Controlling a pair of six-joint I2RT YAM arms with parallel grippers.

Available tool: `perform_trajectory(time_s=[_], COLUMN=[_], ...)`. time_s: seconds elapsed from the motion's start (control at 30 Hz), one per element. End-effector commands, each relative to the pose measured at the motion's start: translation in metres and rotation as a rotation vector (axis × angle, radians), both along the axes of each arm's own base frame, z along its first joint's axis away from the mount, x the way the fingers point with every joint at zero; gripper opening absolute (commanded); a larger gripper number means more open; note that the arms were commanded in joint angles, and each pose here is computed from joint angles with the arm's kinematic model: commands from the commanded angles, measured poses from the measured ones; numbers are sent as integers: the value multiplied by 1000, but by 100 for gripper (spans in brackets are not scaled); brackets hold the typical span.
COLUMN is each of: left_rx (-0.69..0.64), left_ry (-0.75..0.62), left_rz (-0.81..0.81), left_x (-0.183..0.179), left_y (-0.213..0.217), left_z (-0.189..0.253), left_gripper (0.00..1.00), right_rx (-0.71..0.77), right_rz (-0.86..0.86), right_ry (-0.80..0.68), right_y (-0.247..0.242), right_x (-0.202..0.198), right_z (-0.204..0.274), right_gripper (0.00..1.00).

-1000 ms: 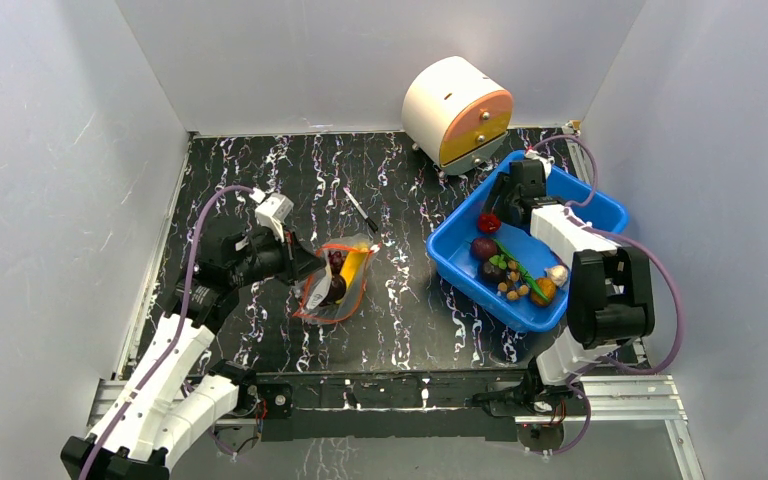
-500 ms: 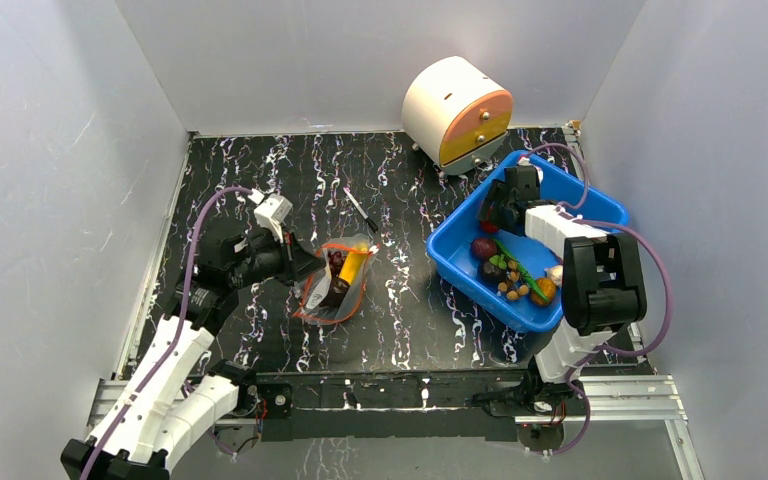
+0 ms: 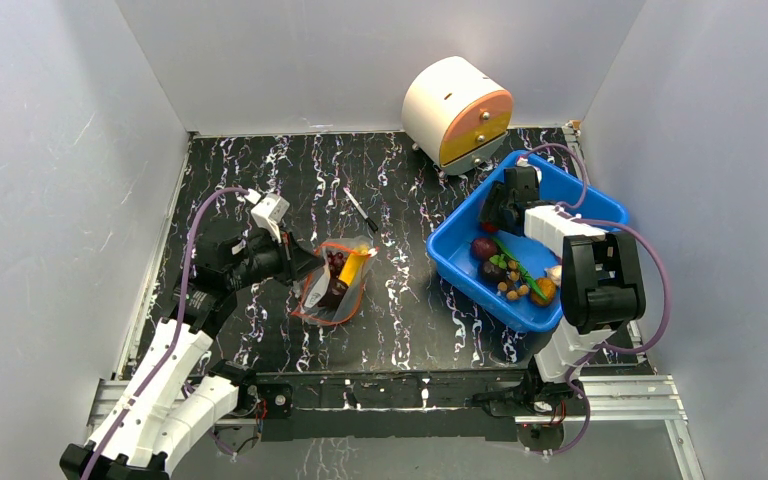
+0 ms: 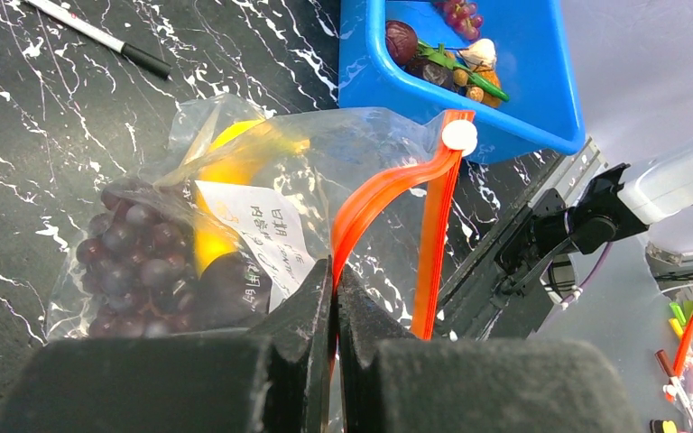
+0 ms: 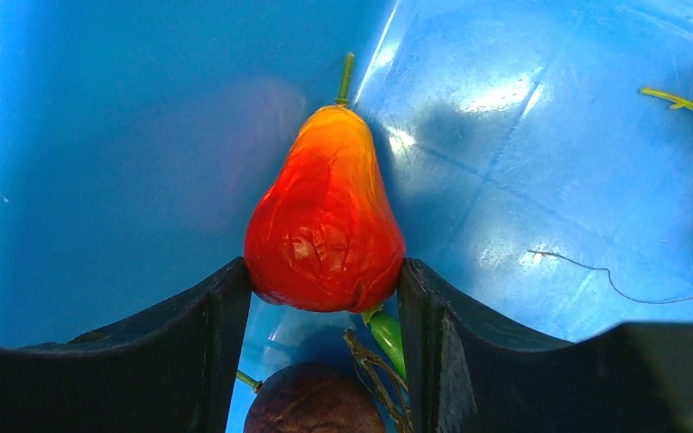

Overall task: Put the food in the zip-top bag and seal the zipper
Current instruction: Pick up the fake fruit from the bin.

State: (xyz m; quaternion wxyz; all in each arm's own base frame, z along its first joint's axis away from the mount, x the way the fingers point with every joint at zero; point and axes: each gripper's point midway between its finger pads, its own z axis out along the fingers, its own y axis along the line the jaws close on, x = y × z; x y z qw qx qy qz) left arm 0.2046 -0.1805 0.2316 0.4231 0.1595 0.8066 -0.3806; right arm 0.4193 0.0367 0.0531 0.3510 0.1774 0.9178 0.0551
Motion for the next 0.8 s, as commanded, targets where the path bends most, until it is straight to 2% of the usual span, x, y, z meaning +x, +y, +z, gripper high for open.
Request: perform_trajectory(time_s=[0.0,0.23,0.6,0.77], left_rx=[-21,-28,-26,-24], left_ry=[-32,-44,-40,-36], left_rz=[-6,7,24,57], left_x=[-1,-2,7,14], left_y=[-2,0,-1,1], left_z=[8,9,14,21], left_gripper=[0,0,0,0], right_rx=[-27,-51,-28,-6], right_rz=[0,-15,18,77], right_ry=[-49,-42,-119,-187], right_y=[-6,-12,-5,15], right_x=[5,-7,-30,-48], right_z=[9,16,76,113], right_gripper=[44,43,42,42])
